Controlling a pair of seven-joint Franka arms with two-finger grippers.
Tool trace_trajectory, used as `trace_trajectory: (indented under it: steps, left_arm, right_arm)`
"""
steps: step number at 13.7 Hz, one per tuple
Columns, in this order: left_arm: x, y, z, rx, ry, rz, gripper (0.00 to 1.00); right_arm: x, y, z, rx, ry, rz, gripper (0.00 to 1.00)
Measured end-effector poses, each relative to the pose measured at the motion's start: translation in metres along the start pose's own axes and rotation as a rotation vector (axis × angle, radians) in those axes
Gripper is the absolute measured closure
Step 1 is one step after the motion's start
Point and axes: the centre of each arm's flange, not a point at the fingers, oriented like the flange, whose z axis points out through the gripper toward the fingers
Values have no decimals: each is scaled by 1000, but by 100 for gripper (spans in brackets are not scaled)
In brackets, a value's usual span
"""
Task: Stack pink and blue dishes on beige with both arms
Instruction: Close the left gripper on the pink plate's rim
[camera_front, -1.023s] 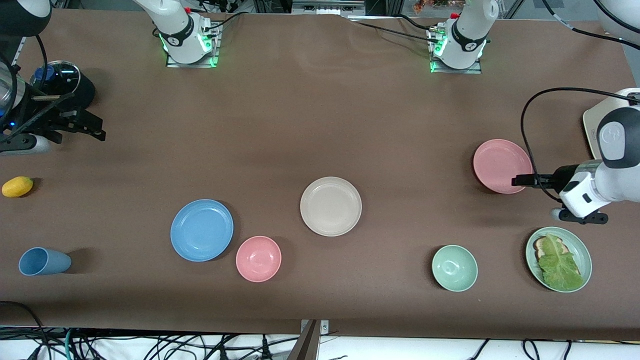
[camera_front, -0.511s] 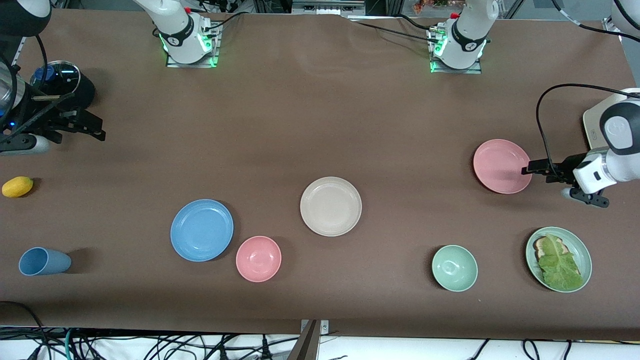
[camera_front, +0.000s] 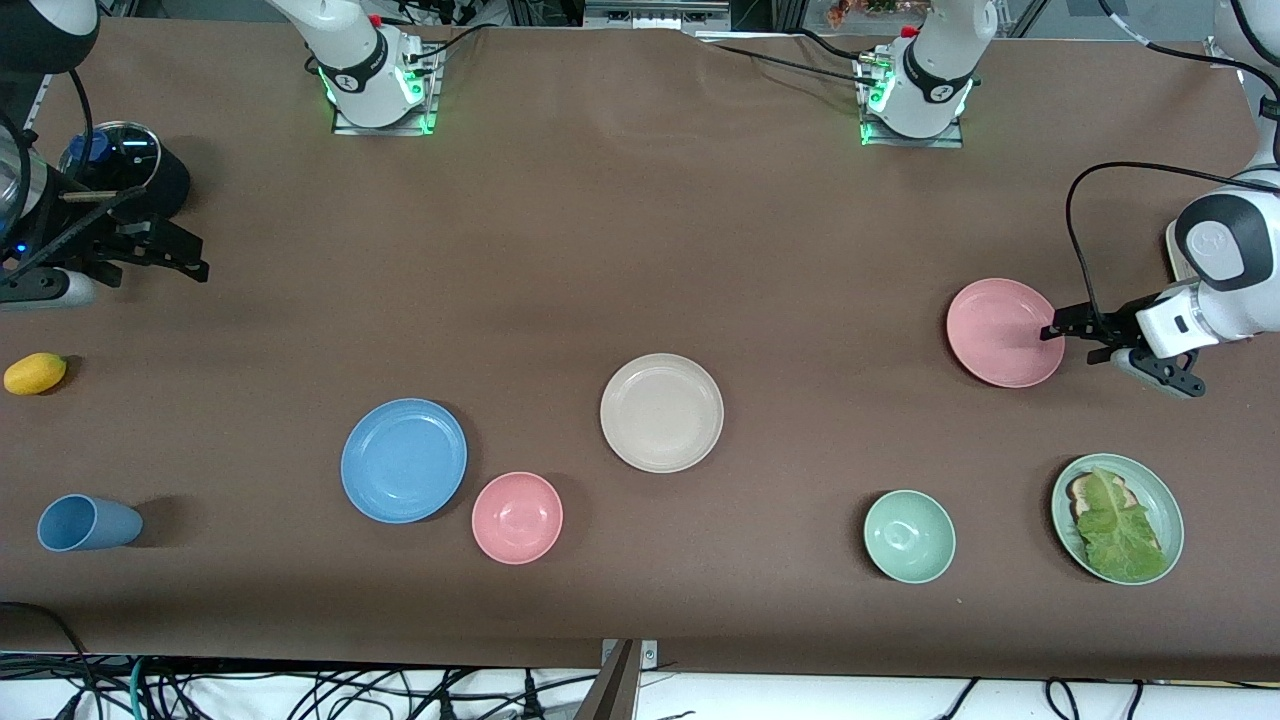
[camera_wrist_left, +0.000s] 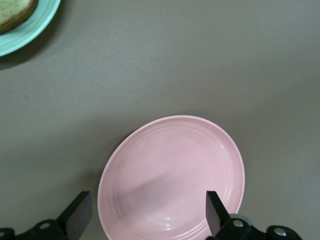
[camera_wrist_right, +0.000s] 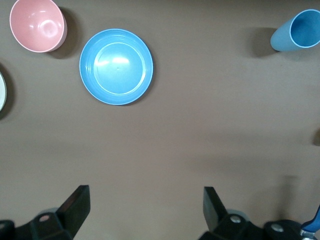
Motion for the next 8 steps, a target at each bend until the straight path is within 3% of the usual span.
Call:
trace_trajectory:
  steps: [8]
  left_arm:
    - [-38, -49, 59, -95, 31, -94, 0]
  right_arm:
    - [0, 0, 0, 0, 2, 1, 0]
